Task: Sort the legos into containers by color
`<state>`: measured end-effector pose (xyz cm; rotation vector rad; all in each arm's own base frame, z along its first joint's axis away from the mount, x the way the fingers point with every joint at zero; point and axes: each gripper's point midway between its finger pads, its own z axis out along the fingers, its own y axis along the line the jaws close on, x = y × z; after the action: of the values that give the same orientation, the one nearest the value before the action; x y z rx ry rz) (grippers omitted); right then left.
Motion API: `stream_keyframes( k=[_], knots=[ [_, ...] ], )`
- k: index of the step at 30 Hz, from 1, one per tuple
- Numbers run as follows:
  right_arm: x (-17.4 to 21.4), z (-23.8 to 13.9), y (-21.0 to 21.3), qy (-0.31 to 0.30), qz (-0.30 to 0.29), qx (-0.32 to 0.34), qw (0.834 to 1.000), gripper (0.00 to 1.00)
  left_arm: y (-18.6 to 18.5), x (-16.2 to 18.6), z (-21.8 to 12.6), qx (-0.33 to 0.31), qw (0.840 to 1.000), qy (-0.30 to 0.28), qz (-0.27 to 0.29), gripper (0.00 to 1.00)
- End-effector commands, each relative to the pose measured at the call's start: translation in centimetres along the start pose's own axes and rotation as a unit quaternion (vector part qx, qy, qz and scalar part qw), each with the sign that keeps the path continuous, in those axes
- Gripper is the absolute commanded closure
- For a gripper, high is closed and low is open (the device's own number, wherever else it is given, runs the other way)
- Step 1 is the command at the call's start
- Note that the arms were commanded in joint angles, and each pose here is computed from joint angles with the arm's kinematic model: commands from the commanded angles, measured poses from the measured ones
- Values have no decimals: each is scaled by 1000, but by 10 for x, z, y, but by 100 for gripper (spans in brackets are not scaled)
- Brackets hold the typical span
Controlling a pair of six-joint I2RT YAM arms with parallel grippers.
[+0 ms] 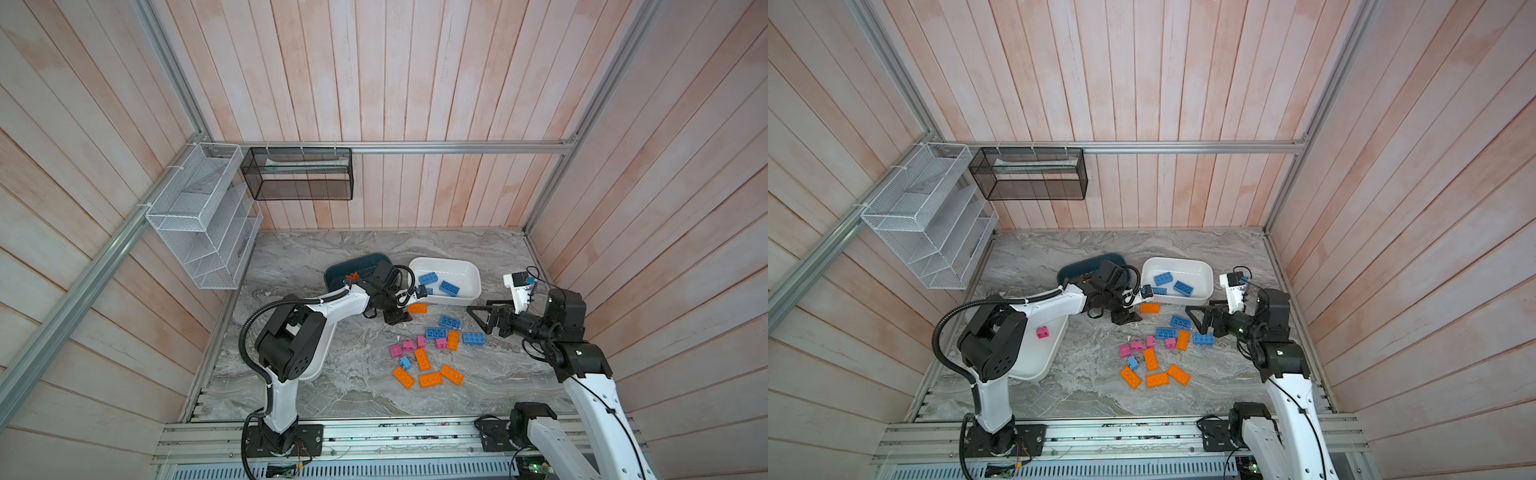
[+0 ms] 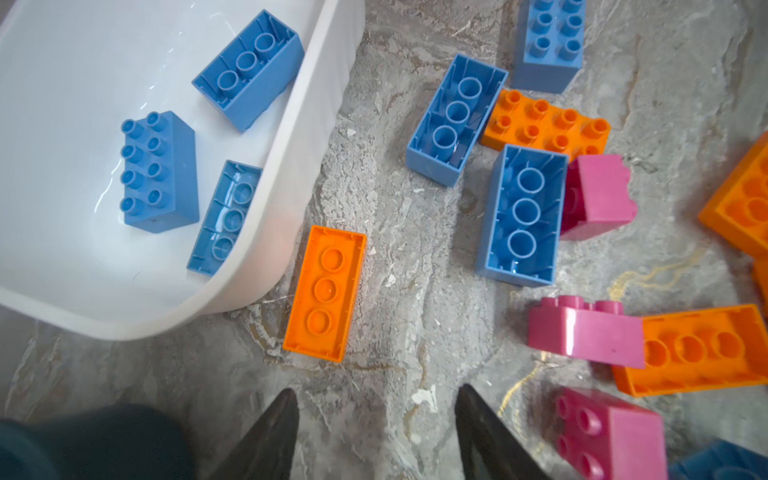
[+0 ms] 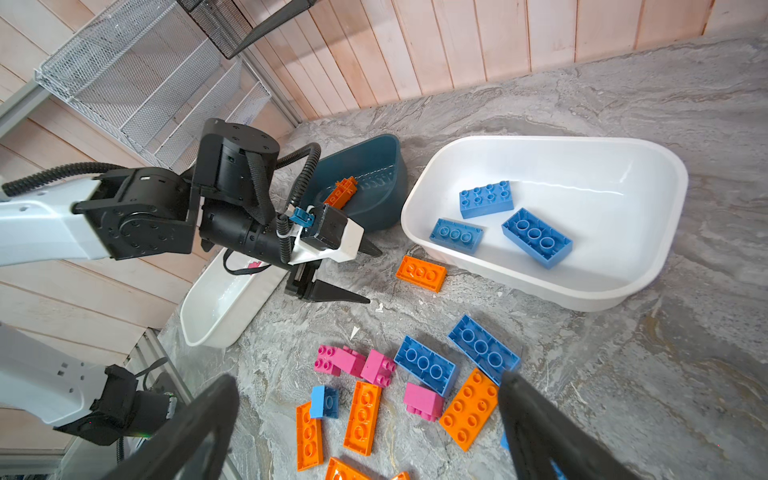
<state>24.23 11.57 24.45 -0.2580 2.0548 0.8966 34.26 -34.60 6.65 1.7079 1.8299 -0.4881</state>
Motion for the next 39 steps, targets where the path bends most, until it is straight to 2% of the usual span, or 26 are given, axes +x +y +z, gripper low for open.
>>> stream_keyframes(
  k=[1, 17, 26, 39],
  knots=[
    [5, 1, -1, 4, 3, 2, 1000, 2, 8, -2, 10, -6, 999, -3, 33, 37],
    [11, 2, -4, 1, 14, 3, 1000, 2, -7, -9, 44, 22, 997, 9, 72, 37],
    [8, 1, -3, -2, 15, 3, 1000, 2, -7, 0, 53, 32, 997, 30, 66, 38],
    [7, 0, -2, -2, 17, 2, 1000, 2, -32, -5, 42, 58, 995, 43, 62, 50]
  ],
)
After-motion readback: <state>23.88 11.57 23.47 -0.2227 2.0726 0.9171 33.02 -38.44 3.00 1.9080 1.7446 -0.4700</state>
